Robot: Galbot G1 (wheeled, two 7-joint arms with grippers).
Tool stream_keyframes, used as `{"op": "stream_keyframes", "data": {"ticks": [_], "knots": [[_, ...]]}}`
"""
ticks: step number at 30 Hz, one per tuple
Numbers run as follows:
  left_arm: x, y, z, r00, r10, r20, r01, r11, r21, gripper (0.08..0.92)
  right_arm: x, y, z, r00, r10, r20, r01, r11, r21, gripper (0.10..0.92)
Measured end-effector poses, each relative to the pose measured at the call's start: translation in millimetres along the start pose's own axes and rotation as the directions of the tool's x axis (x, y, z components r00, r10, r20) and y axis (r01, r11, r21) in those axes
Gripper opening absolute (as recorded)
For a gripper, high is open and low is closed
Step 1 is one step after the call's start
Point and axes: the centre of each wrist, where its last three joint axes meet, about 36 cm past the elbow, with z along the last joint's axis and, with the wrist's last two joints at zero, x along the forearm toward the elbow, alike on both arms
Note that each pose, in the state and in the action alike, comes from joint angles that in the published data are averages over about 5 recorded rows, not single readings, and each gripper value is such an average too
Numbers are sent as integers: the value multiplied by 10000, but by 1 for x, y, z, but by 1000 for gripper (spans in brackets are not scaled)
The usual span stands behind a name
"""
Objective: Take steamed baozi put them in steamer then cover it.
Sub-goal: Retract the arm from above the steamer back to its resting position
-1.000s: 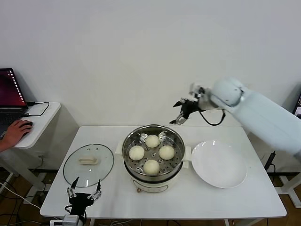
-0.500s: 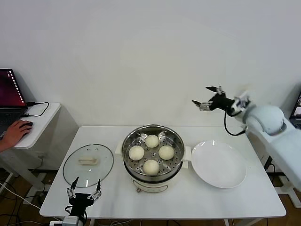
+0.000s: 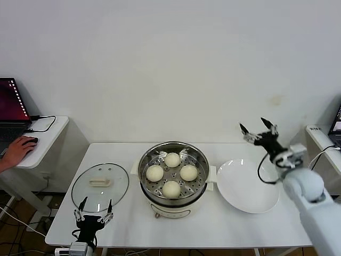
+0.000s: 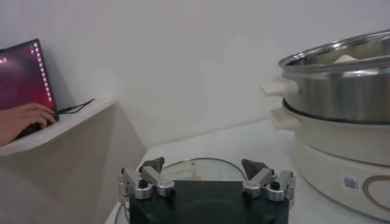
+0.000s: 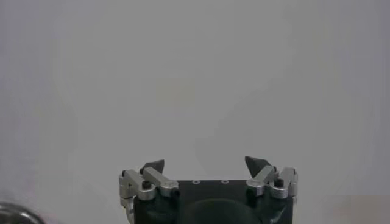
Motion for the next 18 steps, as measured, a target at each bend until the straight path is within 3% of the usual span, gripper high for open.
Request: {"op": "stream_keyframes", "data": {"ticks": [8, 18], "knots": [[-8, 8, 2, 9995, -225, 234, 236, 9987, -444, 823, 57, 11, 49, 9916, 1265, -270, -1286, 9870, -959, 823], [-19, 13, 7, 9969, -465, 633, 579, 9796, -1923, 823, 107, 19, 76, 9755, 2030, -851, -2123, 9697, -1207, 823]]}}
